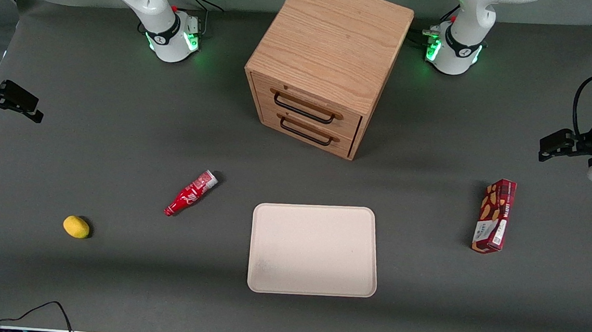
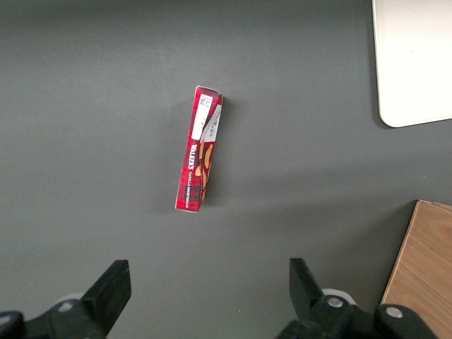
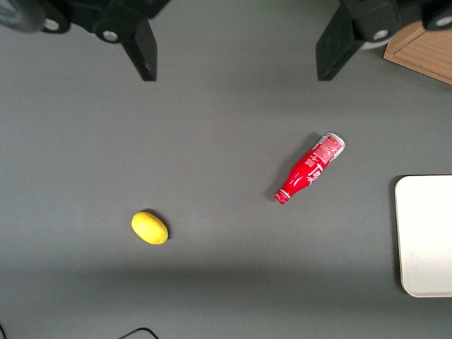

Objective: Place red cookie box on tray
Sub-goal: 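Move the left gripper down over the red cookie box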

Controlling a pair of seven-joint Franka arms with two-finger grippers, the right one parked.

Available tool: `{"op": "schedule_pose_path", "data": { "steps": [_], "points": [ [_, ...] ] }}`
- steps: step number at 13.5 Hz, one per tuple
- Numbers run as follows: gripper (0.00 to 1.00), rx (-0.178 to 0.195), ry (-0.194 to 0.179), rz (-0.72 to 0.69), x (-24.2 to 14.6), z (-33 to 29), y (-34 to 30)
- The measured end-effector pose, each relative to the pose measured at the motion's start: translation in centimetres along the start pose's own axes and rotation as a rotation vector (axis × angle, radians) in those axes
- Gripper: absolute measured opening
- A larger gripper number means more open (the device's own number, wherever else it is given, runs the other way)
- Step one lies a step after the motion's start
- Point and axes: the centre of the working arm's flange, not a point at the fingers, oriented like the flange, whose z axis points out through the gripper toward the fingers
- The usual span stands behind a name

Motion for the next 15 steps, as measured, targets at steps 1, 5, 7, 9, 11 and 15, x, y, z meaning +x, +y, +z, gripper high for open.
{"op": "schedule_pose_path", "data": {
  "steps": [1, 5, 7, 9, 11, 15],
  "points": [
    [1.0, 0.0, 0.0, -0.001, 0.0, 0.0, 0.0],
    [1.0, 0.0, 0.0, -0.012, 0.0, 0.0, -0.1],
    [1.0, 0.003, -0.009, -0.016, 0.2, 0.6, -0.4],
    [1.0, 0.008, -0.021, -0.006, 1.2, 2.7, -0.5],
    [1.0, 0.012, -0.005, 0.009, 2.4, 6.8, -0.6],
    [1.0, 0.022, 0.068, 0.032, 2.6, 17.1, -1.9]
  ]
}}
